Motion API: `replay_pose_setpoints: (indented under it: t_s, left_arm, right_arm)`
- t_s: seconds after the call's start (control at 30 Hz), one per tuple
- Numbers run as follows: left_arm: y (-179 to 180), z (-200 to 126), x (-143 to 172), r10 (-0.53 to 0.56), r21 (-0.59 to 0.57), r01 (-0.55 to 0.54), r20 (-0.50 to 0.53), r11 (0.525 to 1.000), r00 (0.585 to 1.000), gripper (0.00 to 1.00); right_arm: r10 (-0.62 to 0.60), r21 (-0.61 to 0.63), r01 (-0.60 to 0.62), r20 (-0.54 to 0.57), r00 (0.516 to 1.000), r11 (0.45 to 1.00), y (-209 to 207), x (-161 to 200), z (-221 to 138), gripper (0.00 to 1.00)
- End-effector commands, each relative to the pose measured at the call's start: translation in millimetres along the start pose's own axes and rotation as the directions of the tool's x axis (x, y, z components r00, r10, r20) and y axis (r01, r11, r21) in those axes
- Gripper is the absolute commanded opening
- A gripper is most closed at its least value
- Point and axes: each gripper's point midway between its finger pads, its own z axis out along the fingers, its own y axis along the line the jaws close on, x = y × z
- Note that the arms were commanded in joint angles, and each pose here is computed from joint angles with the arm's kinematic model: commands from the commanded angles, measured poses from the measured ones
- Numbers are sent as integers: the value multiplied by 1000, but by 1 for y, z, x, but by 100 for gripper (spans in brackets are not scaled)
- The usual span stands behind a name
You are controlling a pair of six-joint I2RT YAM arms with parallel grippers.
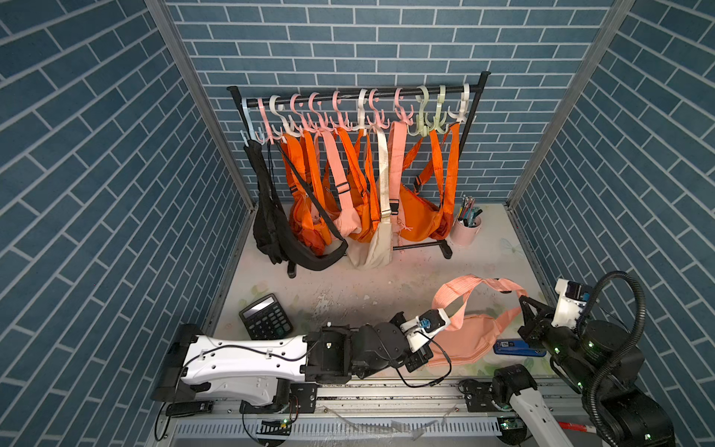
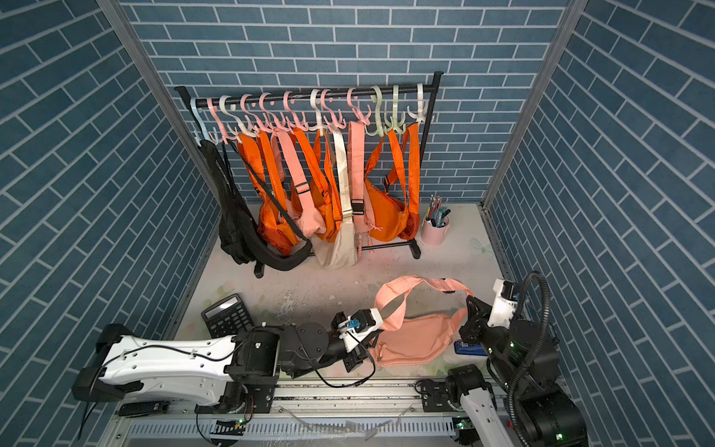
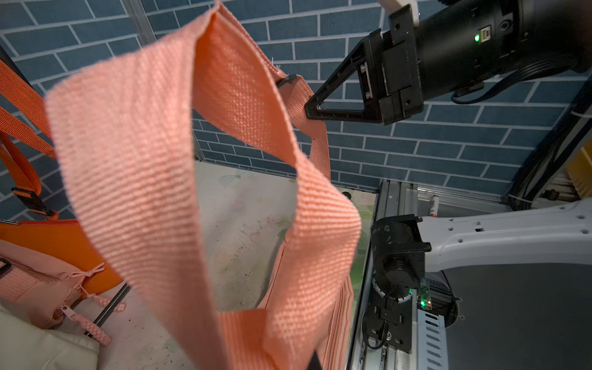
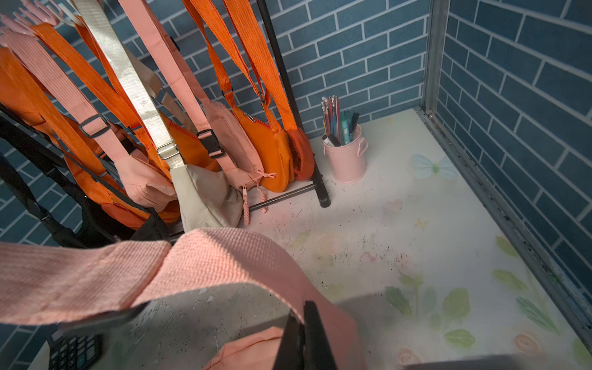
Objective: Take the bag off the hook
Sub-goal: Place the bag at the center of the board.
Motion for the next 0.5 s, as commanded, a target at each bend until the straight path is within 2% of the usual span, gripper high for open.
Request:
replay_pose_setpoints:
  t_s: [0.0,0.17,0.2,0.23,0.33,0.47]
  left_arm:
    - [0,-16,-18,-26,0,26,43,1000,999,0]
    - [14,-22,-29,-18,-52,21,64,998,998,0]
    - [22,-16,-25,-40,-53,42,39,998,998,0]
    - [37,-7,-20,-107,-49,108,8,993,994,0]
    - [76,25,3,-282,-56,279,-42,959,959,0]
    - [102,75,35,-287,-99,275,-133,956,949,0]
  right_arm:
    - [41,-15,-40,26,999,999,3,-7,-16,0]
    - [22,87,-23,2,1000,996,-14,-5,-17,0]
    - [20,127,-18,-8,1000,992,-21,-3,-11,0]
    - [18,167,-14,-22,1000,986,-27,0,-4,0]
    - [18,260,3,-80,997,966,-41,9,29,0]
    - [-4,384,59,-143,990,921,-62,23,84,0]
